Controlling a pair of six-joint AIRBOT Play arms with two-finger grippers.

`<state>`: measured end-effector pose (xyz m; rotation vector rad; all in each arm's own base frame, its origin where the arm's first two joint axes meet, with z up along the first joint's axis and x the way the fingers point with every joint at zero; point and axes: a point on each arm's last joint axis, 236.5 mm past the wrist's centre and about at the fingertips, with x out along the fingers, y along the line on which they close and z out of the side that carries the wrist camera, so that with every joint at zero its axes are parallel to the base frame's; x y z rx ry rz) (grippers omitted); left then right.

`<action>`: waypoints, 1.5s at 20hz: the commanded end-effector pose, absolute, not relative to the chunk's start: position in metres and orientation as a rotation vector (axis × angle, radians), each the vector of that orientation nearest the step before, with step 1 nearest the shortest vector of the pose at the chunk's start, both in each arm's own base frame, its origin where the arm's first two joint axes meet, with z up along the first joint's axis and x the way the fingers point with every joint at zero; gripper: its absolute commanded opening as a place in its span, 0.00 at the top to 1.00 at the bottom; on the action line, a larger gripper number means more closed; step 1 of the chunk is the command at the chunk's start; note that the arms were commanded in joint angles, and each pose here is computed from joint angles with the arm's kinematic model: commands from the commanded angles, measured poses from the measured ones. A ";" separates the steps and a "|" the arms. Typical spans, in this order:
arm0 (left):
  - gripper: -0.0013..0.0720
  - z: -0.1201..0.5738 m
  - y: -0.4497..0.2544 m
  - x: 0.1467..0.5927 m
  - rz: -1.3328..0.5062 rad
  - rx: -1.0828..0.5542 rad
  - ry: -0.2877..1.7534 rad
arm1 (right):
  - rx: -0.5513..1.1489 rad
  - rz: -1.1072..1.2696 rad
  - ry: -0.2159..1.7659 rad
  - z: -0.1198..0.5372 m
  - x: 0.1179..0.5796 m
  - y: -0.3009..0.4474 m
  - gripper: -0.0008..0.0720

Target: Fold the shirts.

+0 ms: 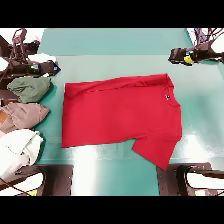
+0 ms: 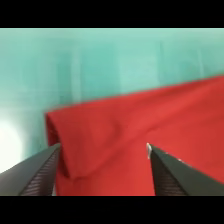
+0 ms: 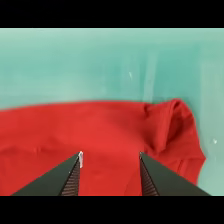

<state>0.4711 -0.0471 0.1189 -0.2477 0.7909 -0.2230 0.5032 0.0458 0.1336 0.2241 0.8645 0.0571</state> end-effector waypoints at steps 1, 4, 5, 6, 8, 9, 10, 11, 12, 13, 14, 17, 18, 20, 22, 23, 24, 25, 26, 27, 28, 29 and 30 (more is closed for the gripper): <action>0.11 0.120 -0.021 0.457 -0.196 -0.261 0.866 | 0.251 0.051 0.815 0.152 0.503 0.045 0.42; 0.11 0.091 0.003 0.407 -0.160 -0.237 1.060 | 0.229 0.071 0.813 0.173 0.480 0.050 0.43; 0.11 0.074 0.009 0.385 -0.142 -0.223 1.125 | 0.215 0.083 0.809 0.177 0.471 0.053 0.43; 0.11 0.058 0.009 0.365 -0.130 -0.215 1.171 | 0.206 0.092 0.806 0.180 0.463 0.055 0.43; 0.11 0.026 -0.008 0.320 -0.151 -0.269 1.243 | 0.198 0.104 0.805 0.180 0.447 0.060 0.43; 0.11 0.011 -0.020 0.295 -0.168 -0.307 1.276 | 0.196 0.108 0.807 0.179 0.439 0.061 0.43; 0.11 -0.004 -0.026 0.273 -0.172 -0.324 1.310 | 0.198 0.107 0.803 0.177 0.433 0.060 0.43; 0.11 -0.018 -0.031 0.252 -0.172 -0.333 1.342 | 0.200 0.107 0.801 0.174 0.427 0.060 0.43; 0.11 -0.031 -0.036 0.234 -0.175 -0.352 1.372 | 0.201 0.105 0.800 0.171 0.423 0.059 0.43; 0.11 -0.040 -0.044 0.220 -0.190 -0.370 1.403 | 0.202 0.105 0.806 0.167 0.418 0.059 0.43; 0.11 -0.050 -0.054 0.207 -0.212 -0.388 1.441 | 0.202 0.104 0.812 0.164 0.414 0.059 0.43; 0.11 -0.069 -0.063 0.186 -0.221 -0.386 1.511 | 0.202 0.103 0.816 0.162 0.407 0.058 0.43; 0.11 -0.071 -0.062 0.184 -0.209 -0.386 1.519 | 0.202 0.104 0.812 0.164 0.407 0.058 0.43; 0.11 -0.071 -0.062 0.183 -0.201 -0.394 1.528 | 0.202 0.106 0.798 0.170 0.409 0.058 0.43; 0.11 -0.070 -0.063 0.180 -0.205 -0.396 1.540 | 0.203 0.107 0.786 0.175 0.410 0.059 0.43; 0.11 -0.070 -0.064 0.178 -0.208 -0.396 1.547 | 0.203 0.108 0.783 0.175 0.410 0.059 0.43; 0.11 -0.070 -0.064 0.177 -0.209 -0.397 1.550 | 0.203 0.107 0.785 0.175 0.410 0.059 0.43; 0.11 -0.070 -0.064 0.177 -0.210 -0.398 1.550 | 0.203 0.108 0.785 0.175 0.410 0.059 0.43; 0.11 -0.070 -0.064 0.177 -0.210 -0.398 1.550 | 0.203 0.108 0.784 0.175 0.410 0.059 0.43; 0.11 -0.070 -0.064 0.177 -0.210 -0.398 1.551 | 0.203 0.108 0.785 0.175 0.410 0.059 0.43; 0.11 -0.071 -0.065 0.177 -0.212 -0.401 1.554 | 0.203 0.108 0.784 0.175 0.410 0.059 0.43; 0.11 -0.071 -0.067 0.176 -0.216 -0.414 1.554 | 0.203 0.108 0.785 0.175 0.410 0.059 0.43; 0.11 -0.072 -0.069 0.177 -0.218 -0.423 1.555 | 0.203 0.108 0.785 0.175 0.410 0.059 0.43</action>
